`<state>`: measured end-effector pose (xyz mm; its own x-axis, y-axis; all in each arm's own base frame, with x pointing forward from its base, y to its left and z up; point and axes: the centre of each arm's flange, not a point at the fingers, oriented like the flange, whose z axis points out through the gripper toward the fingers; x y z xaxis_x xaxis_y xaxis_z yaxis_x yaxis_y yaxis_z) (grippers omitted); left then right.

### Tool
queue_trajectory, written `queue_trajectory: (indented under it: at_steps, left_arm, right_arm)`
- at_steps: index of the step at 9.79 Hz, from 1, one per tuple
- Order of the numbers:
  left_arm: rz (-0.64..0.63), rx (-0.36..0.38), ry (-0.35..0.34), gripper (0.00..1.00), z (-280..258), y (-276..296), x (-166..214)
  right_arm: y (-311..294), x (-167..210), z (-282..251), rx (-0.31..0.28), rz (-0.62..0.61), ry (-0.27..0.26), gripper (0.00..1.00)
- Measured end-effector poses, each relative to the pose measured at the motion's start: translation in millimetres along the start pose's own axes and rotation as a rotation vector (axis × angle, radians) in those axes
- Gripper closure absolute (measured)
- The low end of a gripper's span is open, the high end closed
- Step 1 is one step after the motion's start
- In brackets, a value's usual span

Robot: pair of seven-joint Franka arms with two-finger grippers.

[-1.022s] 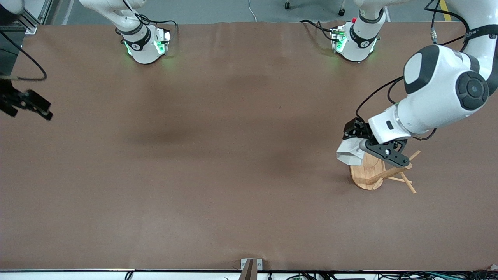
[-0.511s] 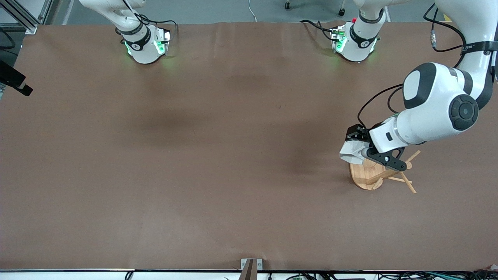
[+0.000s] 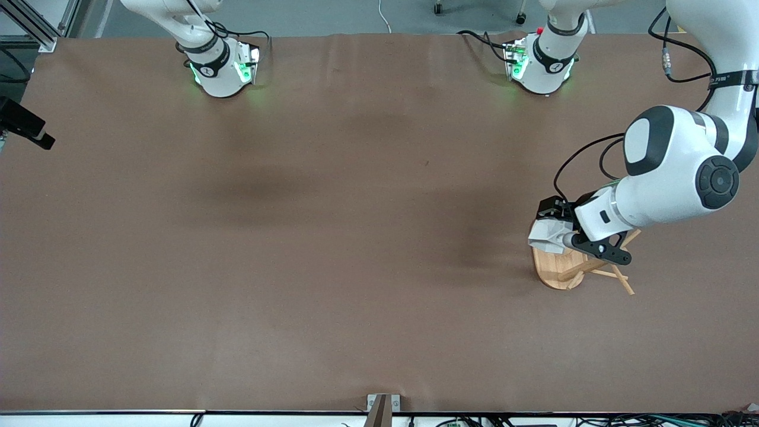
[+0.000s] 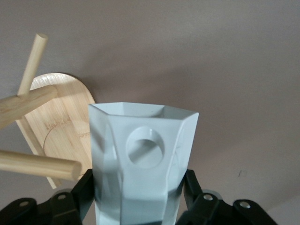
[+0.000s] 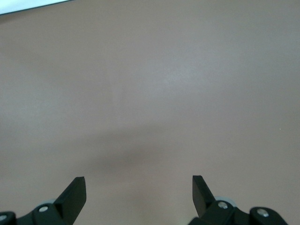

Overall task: Hang cup on rack
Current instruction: 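Lower the cup's handle onto a rack peg with the left gripper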

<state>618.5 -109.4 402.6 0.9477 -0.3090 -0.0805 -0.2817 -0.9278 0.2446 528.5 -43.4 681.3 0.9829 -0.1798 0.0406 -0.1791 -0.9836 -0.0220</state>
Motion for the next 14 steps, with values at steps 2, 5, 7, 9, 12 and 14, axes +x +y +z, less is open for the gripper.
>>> queue_trajectory:
  at_steps: [2,5,7,9,12,14]
  left_arm:
    - [-0.001,0.004,0.015,0.21,-6,-2,3]
    - [0.018,0.028,0.031,0.21,-15,-17,4]
    - [0.013,0.021,0.026,0.21,-10,-24,7]
    - [0.004,0.016,0.021,0.21,-4,-31,9]
    - [-0.011,0.016,0.026,0.21,-6,-40,8]
    - [-0.013,0.015,0.024,0.21,-4,-42,8]
  right_arm:
    - [0,-1,1,-0.001,-0.005,-0.007,0.0]
    - [0,0,3,-0.002,-0.006,-0.011,0.0]
    - [0,1,3,-0.002,-0.006,-0.012,0.0]
    - [0,1,3,-0.002,-0.006,-0.012,0.0]
    - [0,1,3,-0.002,-0.006,-0.012,0.0]
    - [0,1,3,-0.002,-0.005,-0.012,0.0]
